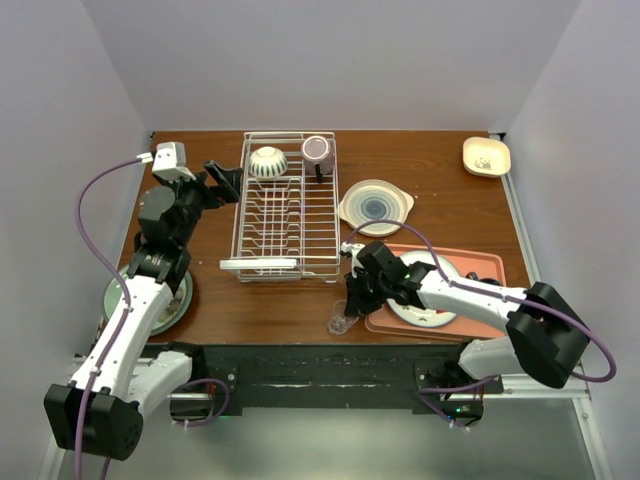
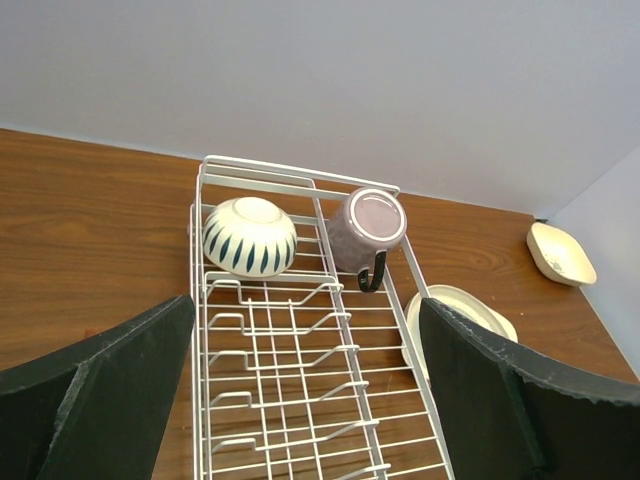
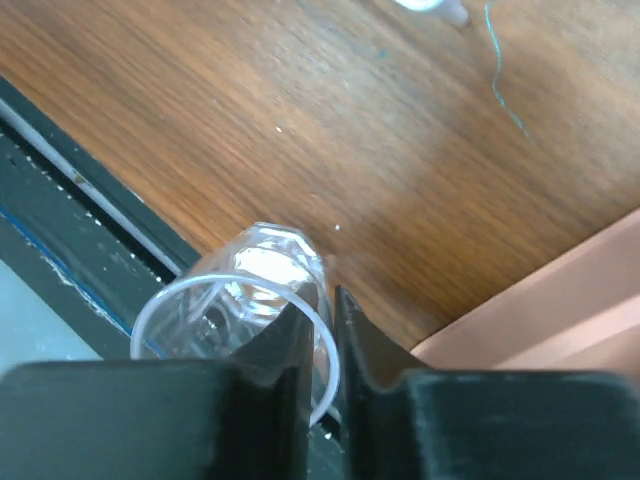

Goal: Load the mixed dishes into the dish rack
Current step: Grab a cup with the right arm

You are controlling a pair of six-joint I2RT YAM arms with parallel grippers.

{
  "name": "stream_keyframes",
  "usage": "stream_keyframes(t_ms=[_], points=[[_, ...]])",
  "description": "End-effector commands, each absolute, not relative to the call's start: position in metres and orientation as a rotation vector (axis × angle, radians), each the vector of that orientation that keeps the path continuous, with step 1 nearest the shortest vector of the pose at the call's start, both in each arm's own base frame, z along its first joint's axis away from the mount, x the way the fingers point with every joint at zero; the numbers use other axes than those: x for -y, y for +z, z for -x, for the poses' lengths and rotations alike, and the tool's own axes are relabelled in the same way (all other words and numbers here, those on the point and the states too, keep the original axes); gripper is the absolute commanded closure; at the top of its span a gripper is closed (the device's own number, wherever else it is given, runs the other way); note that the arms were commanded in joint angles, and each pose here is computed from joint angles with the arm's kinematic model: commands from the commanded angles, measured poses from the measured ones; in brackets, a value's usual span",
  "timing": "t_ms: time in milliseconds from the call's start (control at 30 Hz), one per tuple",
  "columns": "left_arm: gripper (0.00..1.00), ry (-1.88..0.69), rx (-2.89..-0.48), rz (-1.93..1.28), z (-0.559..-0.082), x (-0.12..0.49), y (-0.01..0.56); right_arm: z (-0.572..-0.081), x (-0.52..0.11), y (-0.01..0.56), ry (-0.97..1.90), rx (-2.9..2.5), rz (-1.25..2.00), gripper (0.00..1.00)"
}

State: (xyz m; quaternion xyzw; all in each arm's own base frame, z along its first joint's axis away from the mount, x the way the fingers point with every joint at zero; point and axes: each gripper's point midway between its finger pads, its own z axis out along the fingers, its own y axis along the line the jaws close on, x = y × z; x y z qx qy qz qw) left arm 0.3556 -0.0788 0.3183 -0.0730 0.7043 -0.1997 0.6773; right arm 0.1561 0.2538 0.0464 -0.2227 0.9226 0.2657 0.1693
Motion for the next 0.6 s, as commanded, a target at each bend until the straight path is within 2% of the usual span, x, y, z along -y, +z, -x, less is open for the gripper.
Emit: stream_keyframes(t_ms=[0,267,567], points=[[0.00,-0.462,-1.533,0.156,-0.356,0.081,0.335,-0.177,-0.257,0.070,0.696,-2.558,0.547,1.00],[0.00,-0.526,-1.527,0.090,-0.350,0.094,0.339,-0.203,-0.247,0.124,0.585,-2.439,0.452,1.00],[0.00,-0.559,-1.548,0.080,-0.358,0.101,0.336,-0.270,-0.200,0.202,0.238,-2.187,0.152,1.00]])
